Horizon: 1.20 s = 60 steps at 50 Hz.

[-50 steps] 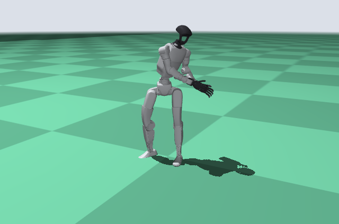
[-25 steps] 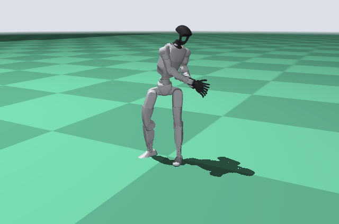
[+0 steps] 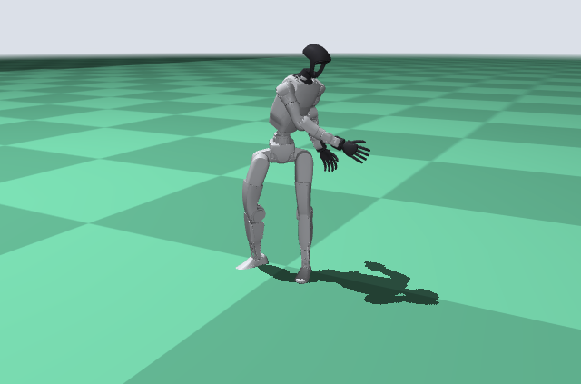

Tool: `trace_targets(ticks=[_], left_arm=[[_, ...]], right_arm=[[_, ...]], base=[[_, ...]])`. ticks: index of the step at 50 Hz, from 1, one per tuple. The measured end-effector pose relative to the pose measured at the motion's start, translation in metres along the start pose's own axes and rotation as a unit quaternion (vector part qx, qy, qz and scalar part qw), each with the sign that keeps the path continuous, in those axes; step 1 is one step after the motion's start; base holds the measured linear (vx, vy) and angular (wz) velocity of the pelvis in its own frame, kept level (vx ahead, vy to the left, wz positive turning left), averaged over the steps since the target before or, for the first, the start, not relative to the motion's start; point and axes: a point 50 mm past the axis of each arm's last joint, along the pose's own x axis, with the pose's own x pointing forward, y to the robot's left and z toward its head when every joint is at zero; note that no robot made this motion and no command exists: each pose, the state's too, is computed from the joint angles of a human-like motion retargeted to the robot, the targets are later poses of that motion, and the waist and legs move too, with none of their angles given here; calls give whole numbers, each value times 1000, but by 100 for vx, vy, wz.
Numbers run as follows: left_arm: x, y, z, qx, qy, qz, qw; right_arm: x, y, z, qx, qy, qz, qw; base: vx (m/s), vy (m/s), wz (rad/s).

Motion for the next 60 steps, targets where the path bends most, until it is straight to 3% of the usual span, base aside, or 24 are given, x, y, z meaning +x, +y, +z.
trace_targets(ticks=[2, 5, 10, 15, 18, 22, 27, 30, 33, 37, 43, 47, 50, 54, 57, 60], left_arm=[[0, 8, -2, 0, -1, 23, 1000], [-2, 19, -10, 9, 3, 34, 999], [-8, 25, -31, 48, 43, -21, 998], [-12, 17, -44, 79, 82, -104, 988], [-11, 11, -41, 70, 79, -127, 986], [-7, 9, -31, 50, 55, -107, 991], [-5, 18, -27, 50, 41, -39, 997], [-6, 27, -30, 63, 39, -3, 997], [-10, 36, -37, 72, 45, 14, 996], [-16, 41, -50, 91, 71, -4, 993], [-15, 32, -53, 96, 90, -76, 988], [-9, 23, -39, 69, 63, -92, 991], [-4, 21, -27, 58, 41, -81, 994], [-1, 26, -19, 64, 27, -40, 997], [-1, 34, -19, 70, 24, 5, 997], [-5, 42, -26, 79, 28, 33, 996]], right_arm=[[4, -16, -6, -22, 8, -74, 997], [3, -19, -4, -47, -25, -88, 995], [-19, 20, 20, -3, -116, 123, 986], [-49, 60, 32, 138, -82, 385, 909], [-55, 68, 25, 168, -49, 441, 880], [-41, 52, 10, 75, -49, 361, 928], [-11, 2, -16, -152, -56, 102, 981], [-3, -24, -25, -197, -46, -10, 979], [-3, -27, -16, -188, -76, -34, 979], [-15, 3, 15, -127, -152, 61, 978], [-49, 59, 54, 49, -174, 328, 927], [-52, 62, 48, 125, -132, 381, 906], [-35, 36, 23, 99, -92, 308, 942], [-8, -26, -24, -45, -25, 94, 994], [-1, -68, -49, -121, 23, -70, 990], [-1, -81, -50, -133, 19, -141, 981]], base=[[0, 0, 0], [1, 0, -7], [4, 1, -35], [4, 1, -40], [3, 2, -26], [1, 0, -4], [0, 0, 0], [1, 0, -8], [2, 1, -33], [1, 1, -52], [1, 1, -51], [0, 1, -12], [0, 1, 7], [-1, 2, 23], [0, 0, 0], [0, 0, -9]])
